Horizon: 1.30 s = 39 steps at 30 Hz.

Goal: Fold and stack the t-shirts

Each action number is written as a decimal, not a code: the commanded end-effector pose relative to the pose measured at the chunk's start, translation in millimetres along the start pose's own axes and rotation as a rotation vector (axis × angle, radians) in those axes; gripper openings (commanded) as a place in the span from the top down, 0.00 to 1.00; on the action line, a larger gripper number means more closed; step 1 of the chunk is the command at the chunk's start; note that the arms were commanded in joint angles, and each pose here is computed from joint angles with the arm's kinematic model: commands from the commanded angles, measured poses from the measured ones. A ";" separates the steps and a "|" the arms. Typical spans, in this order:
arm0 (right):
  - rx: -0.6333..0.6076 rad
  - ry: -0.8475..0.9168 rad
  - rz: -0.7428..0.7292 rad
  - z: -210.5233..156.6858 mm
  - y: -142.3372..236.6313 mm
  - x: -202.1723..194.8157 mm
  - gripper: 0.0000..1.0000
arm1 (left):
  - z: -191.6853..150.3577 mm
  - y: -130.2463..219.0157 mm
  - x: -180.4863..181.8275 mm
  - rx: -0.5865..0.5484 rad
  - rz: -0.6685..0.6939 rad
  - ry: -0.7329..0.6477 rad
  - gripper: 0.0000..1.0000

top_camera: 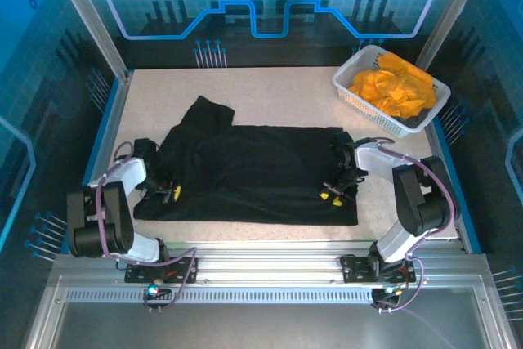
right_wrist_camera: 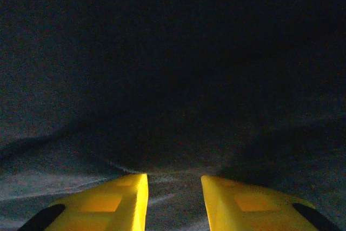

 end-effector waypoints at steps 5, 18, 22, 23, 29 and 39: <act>-0.003 -0.030 -0.085 -11.5 -1.0 -17.7 0.64 | 6.6 12.1 56.7 -0.109 0.212 0.073 0.90; -0.295 0.528 0.535 11.9 140.3 141.6 0.49 | 80.4 95.1 -141.3 -0.311 -0.151 -0.325 0.61; -0.311 0.542 0.567 22.1 161.1 162.6 0.49 | 112.4 91.3 -208.9 -0.364 -0.205 -0.505 0.55; -0.317 0.534 0.572 23.6 164.8 165.2 0.49 | 120.9 87.0 -220.7 -0.378 -0.210 -0.529 0.54; -0.320 0.479 0.571 21.9 169.6 160.3 0.49 | 153.2 51.4 -279.8 -0.406 -0.267 -0.592 0.48; -0.315 0.396 0.535 11.4 158.1 128.8 0.49 | 153.7 -14.4 -325.1 -0.376 -0.226 -0.651 0.44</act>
Point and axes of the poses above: each hand's point on the last joint's axis, 136 mm out from that joint toward the fingers, its own y axis back along the fingers, its own x axis along the line the jaws close on, z = x × y, the point moved 2 cm from there along y, back along the fingers, and after that the axes turned 8 degrees about -y, right-handed, at the moved point
